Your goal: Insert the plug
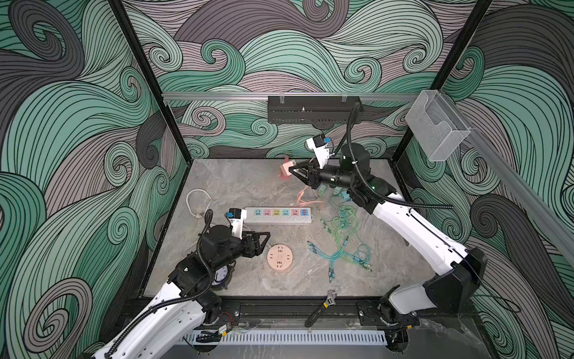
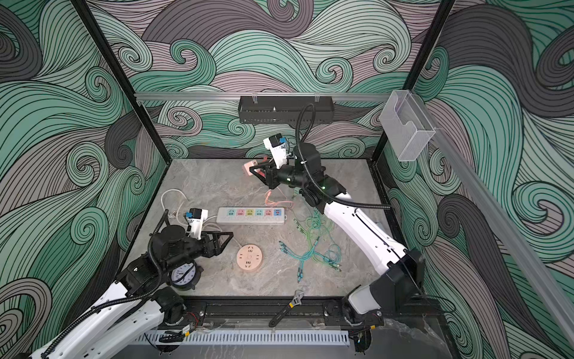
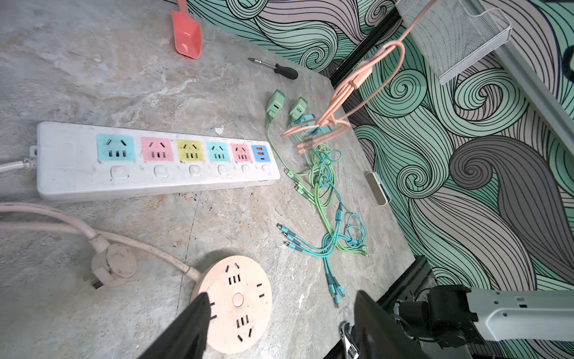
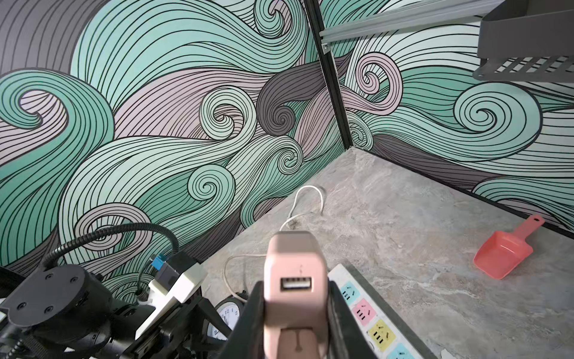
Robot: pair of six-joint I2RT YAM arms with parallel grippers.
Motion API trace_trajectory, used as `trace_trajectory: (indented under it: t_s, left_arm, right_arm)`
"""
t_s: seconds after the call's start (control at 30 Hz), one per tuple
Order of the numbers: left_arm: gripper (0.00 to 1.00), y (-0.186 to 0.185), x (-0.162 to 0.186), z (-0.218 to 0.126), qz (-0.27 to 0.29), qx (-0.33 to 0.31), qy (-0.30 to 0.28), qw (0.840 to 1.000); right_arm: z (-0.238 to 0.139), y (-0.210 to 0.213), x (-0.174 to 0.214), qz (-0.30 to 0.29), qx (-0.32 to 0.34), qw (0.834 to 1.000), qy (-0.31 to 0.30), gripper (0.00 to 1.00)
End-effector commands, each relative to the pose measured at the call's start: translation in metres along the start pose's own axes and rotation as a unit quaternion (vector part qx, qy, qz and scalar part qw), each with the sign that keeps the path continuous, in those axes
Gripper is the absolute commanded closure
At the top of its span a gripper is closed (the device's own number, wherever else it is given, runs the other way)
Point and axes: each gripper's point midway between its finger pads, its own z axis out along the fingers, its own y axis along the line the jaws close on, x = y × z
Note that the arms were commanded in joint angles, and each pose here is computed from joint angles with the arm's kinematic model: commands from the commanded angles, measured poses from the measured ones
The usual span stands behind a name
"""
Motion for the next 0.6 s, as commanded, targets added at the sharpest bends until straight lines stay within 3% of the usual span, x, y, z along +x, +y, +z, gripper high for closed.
trace_trajectory:
  t_s: [0.0, 0.57]
  left_arm:
    - [0.25, 0.013, 0.004, -0.008, -0.006, -0.028, -0.004, 1.000]
    - [0.24, 0.006, -0.005, -0.031, -0.013, -0.012, -0.039, 0.999]
  right_arm:
    - [0.011, -0.005, -0.014, -0.022, -0.011, 1.000, -0.006, 0.98]
    - [0.115, -0.068, 0.005, 0.019, -0.050, 0.998, 0.043, 0.98]
